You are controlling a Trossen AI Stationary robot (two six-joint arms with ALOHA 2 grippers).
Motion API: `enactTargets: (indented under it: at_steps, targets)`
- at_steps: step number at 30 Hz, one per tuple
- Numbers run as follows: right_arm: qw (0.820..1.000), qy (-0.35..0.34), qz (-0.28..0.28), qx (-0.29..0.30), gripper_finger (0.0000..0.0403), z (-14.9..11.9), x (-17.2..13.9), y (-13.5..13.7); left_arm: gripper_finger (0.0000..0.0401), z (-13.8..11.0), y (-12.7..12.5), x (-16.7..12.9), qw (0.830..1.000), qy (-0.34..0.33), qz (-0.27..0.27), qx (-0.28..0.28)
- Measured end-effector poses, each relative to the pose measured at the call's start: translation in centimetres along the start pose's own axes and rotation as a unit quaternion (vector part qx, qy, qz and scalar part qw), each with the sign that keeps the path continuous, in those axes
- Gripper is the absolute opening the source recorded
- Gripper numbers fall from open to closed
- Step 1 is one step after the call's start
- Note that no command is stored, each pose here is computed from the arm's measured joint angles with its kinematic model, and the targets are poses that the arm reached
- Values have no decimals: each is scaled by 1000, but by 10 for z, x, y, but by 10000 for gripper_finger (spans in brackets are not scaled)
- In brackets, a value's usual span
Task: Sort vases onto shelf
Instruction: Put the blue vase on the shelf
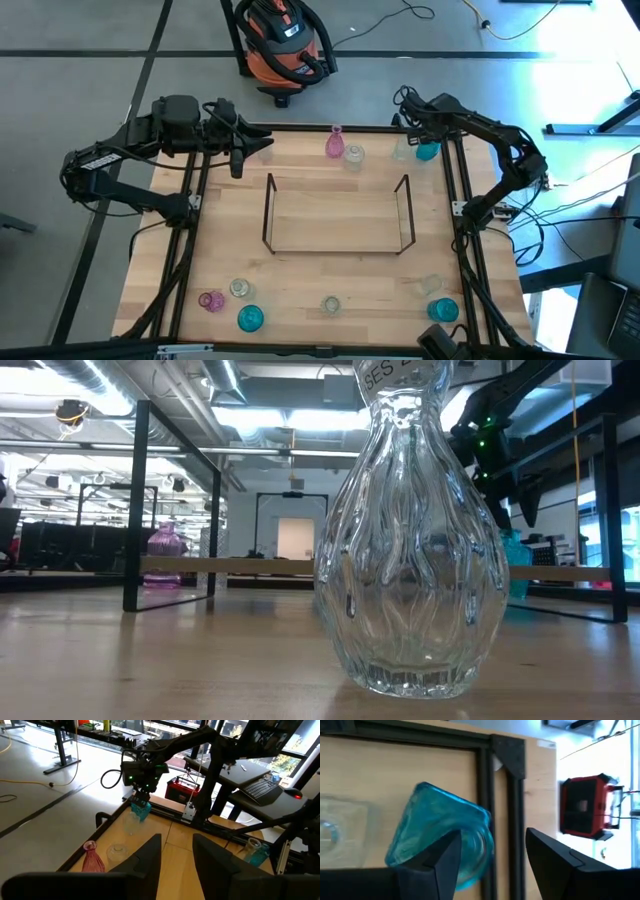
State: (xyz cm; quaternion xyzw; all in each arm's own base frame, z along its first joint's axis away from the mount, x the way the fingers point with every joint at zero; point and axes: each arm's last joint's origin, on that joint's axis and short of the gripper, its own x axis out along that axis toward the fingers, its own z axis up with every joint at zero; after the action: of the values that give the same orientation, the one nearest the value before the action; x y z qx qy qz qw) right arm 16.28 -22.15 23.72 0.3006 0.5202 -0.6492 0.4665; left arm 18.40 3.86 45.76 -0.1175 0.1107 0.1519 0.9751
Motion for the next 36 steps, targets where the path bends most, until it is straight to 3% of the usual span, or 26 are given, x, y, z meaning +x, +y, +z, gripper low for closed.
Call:
enactTargets:
  at_steps: [7,13,24,29,36]
  targets:
    - [998,19,51,4,209,0,0,6,105,0,0,0,1000,1,0,0]
    - [998,21,55,-9,196,1,1,6,105,0,0,0,1000,1,0,2]
    - [997,23,74,-28,15,1,-1,7,105,0,0,0,1000,0,0,12]
    - [996,34,77,-37,29,-1,-1,6,105,0,0,0,1000,0,0,12]
    - [993,38,97,-51,15,-11,-22,-15,105,0,0,0,1000,0,0,12]
